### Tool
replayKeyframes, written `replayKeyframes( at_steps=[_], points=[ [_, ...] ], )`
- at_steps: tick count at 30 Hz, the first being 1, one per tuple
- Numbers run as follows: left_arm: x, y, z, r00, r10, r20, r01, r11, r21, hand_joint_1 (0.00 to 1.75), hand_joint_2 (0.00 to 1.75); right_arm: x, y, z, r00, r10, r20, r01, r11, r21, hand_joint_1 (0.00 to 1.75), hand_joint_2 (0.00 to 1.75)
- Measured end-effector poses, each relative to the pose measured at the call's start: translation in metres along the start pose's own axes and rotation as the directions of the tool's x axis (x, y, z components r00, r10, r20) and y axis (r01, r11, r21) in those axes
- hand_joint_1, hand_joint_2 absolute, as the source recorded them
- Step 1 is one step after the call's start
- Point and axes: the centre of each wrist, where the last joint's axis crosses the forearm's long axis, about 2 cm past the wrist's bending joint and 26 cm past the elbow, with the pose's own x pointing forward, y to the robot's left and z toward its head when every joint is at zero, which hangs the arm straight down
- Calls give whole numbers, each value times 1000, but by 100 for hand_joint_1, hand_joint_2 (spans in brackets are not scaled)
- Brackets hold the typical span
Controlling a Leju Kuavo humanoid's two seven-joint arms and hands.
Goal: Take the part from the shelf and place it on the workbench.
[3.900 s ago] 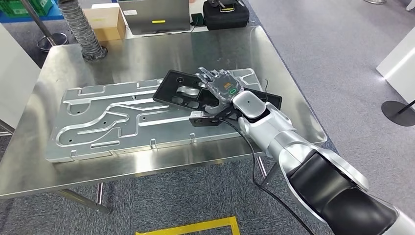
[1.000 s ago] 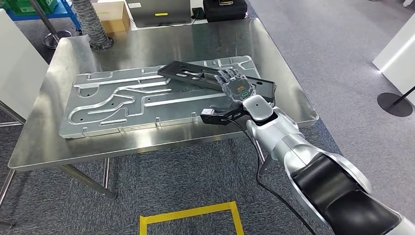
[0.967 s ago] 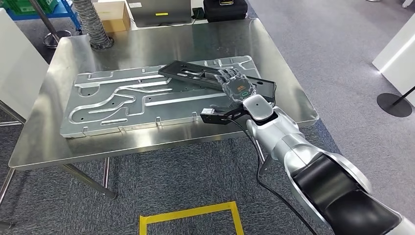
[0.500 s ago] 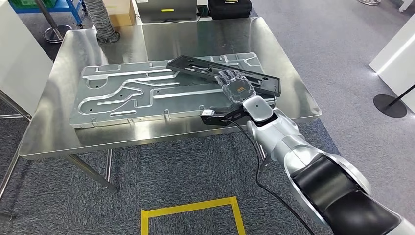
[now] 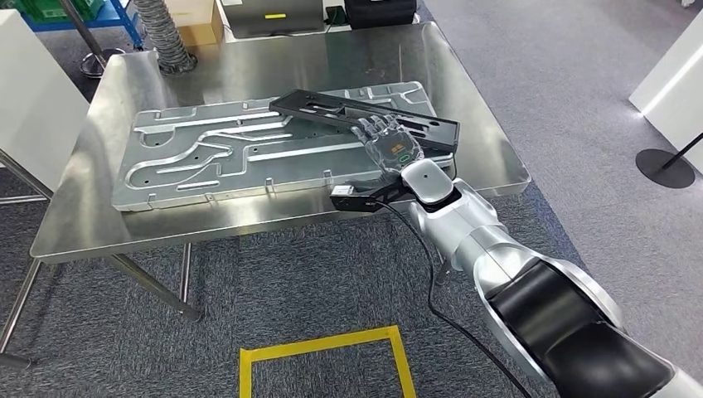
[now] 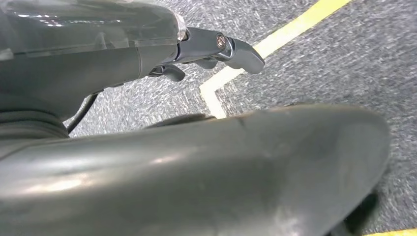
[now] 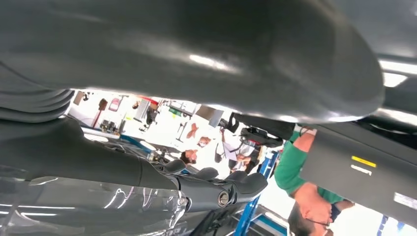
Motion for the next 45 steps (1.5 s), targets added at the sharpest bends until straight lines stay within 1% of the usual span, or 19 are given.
replayKeyframes(
  at_steps=[4,8,14,24,30,37,41,45],
  points=[
    [-1,1,0,1000,6,3,-6,1000,3,0,0,-1,-10,-4,1000,3,-1,-3,1000,-19,0,0],
    [-3,0,0,1000,9,1,-9,1000,3,0,0,-1,-12,-5,1000,2,-3,-2,1000,-24,0,0],
    [-3,1,0,1000,7,1,-7,1000,3,0,0,-1,-8,-4,1000,-7,-7,6,1000,-14,0,0],
    [-3,2,0,1000,5,1,-5,1000,3,0,0,-6,-12,-5,1000,-4,-26,4,999,-32,0,0],
    [-3,4,0,1000,-3,-2,3,1000,3,0,0,-9,-5,-1,999,-12,-36,11,1000,-26,0,0],
    [0,6,-1,1000,-9,3,9,1000,5,0,0,-18,-6,0,998,-16,-59,14,999,-36,0,0],
    [5,8,-2,1000,-14,7,13,1000,3,0,0,-32,-4,5,996,-38,-86,33,998,-56,0,0],
    [5,8,-2,1000,-13,5,13,1000,0,0,0,-47,5,13,991,-94,-98,87,994,-71,0,0]
  ],
)
